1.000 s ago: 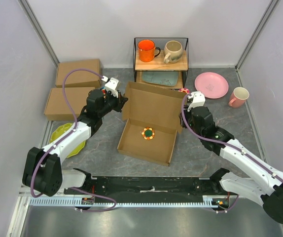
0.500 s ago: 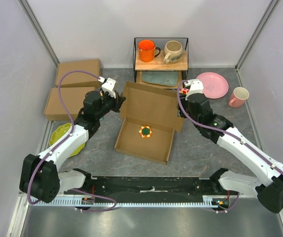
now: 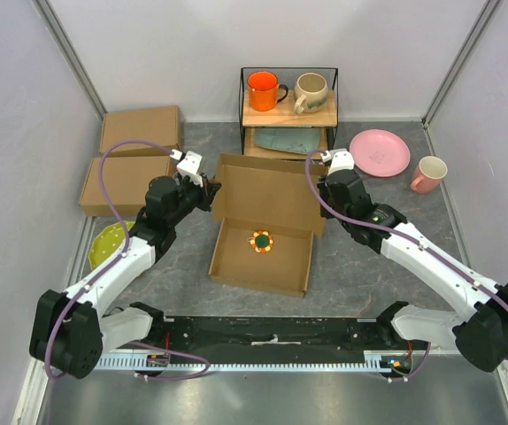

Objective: Fold the paper box

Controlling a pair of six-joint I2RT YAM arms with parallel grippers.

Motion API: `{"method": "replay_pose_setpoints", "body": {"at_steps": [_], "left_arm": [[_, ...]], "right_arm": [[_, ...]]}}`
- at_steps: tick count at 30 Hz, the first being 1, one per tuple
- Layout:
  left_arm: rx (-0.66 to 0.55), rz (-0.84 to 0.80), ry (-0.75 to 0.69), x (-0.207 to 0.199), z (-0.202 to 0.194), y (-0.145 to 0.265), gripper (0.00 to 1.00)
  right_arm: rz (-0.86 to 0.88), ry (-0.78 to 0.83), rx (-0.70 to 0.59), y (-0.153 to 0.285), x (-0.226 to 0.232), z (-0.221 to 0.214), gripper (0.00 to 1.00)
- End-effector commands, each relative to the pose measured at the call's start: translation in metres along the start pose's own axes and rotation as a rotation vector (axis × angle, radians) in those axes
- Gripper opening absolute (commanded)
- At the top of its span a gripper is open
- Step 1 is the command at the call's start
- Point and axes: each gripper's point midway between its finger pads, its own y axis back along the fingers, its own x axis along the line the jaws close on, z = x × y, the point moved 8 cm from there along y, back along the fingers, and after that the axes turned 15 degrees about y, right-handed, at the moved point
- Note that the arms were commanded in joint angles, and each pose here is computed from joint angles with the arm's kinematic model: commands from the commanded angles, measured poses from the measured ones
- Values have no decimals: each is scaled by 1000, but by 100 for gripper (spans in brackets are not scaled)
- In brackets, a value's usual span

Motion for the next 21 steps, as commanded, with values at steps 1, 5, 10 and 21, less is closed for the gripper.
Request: {"method": "replay_pose_setpoints", "body": {"at_steps": [1,5,10,21], "left_arm": [[-103,-45,14,-8,5,11,2],[-97,-69,3,-12,-2,19,2],[-116,-86,-19,-21,-9,23,2],[-314,-69,-4,-44,-22,25,2]], "right_arm": [[56,8,20,-6,9,-6,26],[62,19,40,-8,11,-12,25],[56,4,6,-9,10,-15,15],[-9,-105,-137,-10,6,-15,11]]}}
